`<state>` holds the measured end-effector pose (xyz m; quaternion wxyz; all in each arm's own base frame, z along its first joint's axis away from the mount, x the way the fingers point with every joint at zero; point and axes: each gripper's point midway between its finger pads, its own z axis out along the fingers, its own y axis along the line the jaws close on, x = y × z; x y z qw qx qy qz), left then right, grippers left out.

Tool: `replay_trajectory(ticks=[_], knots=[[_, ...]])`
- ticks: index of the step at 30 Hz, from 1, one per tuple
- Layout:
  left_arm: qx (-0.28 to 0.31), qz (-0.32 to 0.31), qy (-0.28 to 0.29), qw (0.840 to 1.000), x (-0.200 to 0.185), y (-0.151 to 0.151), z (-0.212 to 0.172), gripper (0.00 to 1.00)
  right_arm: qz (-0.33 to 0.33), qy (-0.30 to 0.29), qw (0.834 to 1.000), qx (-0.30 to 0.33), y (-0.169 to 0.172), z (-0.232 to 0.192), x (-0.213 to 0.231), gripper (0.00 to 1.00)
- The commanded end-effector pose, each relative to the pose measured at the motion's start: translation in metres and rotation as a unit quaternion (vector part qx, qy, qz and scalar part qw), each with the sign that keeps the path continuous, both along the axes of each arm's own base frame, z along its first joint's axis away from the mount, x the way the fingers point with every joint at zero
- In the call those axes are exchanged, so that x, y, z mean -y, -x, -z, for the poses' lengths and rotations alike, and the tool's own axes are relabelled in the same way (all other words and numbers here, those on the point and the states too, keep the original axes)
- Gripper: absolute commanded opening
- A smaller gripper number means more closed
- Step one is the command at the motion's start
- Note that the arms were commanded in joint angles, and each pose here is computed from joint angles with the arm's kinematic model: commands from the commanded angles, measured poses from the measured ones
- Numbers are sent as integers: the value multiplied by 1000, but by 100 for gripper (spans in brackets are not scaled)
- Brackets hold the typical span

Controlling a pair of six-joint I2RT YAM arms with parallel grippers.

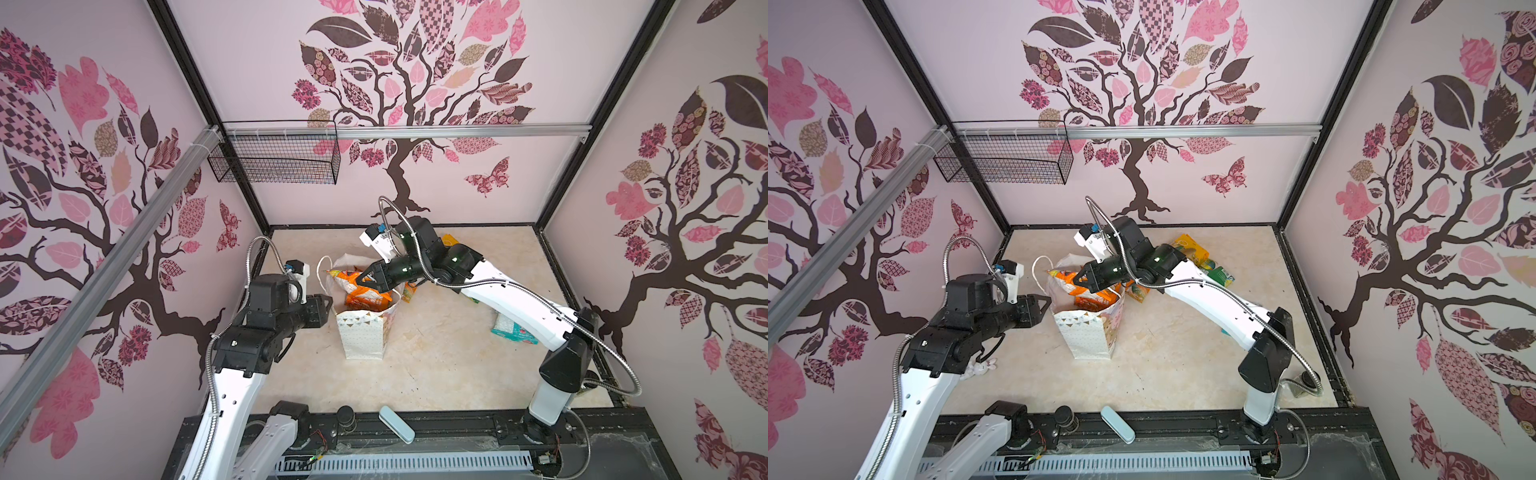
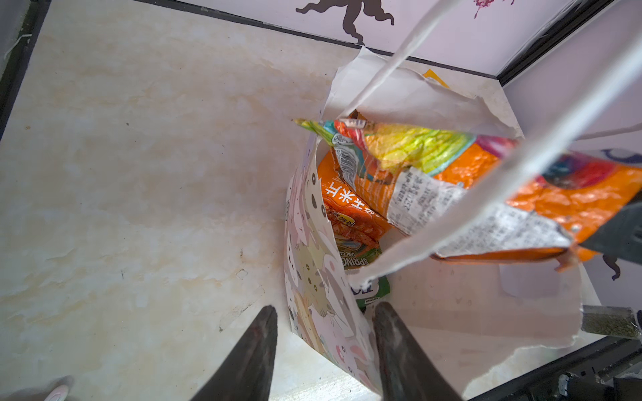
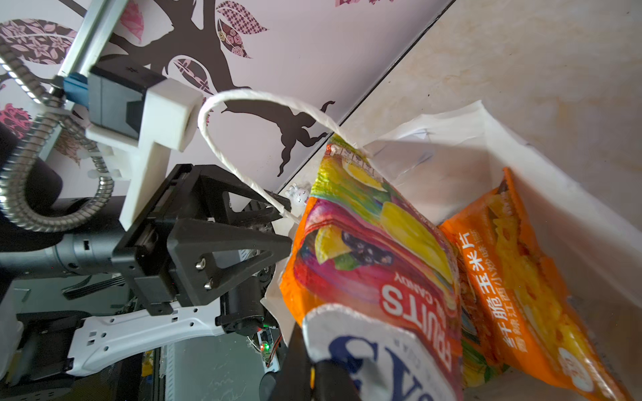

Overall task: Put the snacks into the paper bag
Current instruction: 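Lower the Fox's Fruits packet into the bag and open the right gripper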

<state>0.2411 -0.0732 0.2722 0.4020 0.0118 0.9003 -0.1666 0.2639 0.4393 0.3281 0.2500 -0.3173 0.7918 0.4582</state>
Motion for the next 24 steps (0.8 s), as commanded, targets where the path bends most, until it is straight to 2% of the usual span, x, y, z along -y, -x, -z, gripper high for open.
replay_trajectory(ticks=[1, 8, 13, 15, 24], knots=[[14, 5, -5, 1000, 0, 1, -10, 49, 2, -2, 999, 40, -1, -18, -3, 8], [14, 4, -5, 1000, 0, 1, -11, 49, 3, 2, 999, 54, 3, -31, -1, 12], [14, 4, -5, 1000, 0, 1, -11, 49, 1, 5, 998, 59, 8, -35, -2, 29], [14, 4, -5, 1000, 0, 0, -11, 49, 2, 6, 998, 61, 7, -35, -1, 32], [14, 3, -7, 1000, -1, 1, -10, 49, 23, 24, 996, 88, 5, -48, 10, 36]])
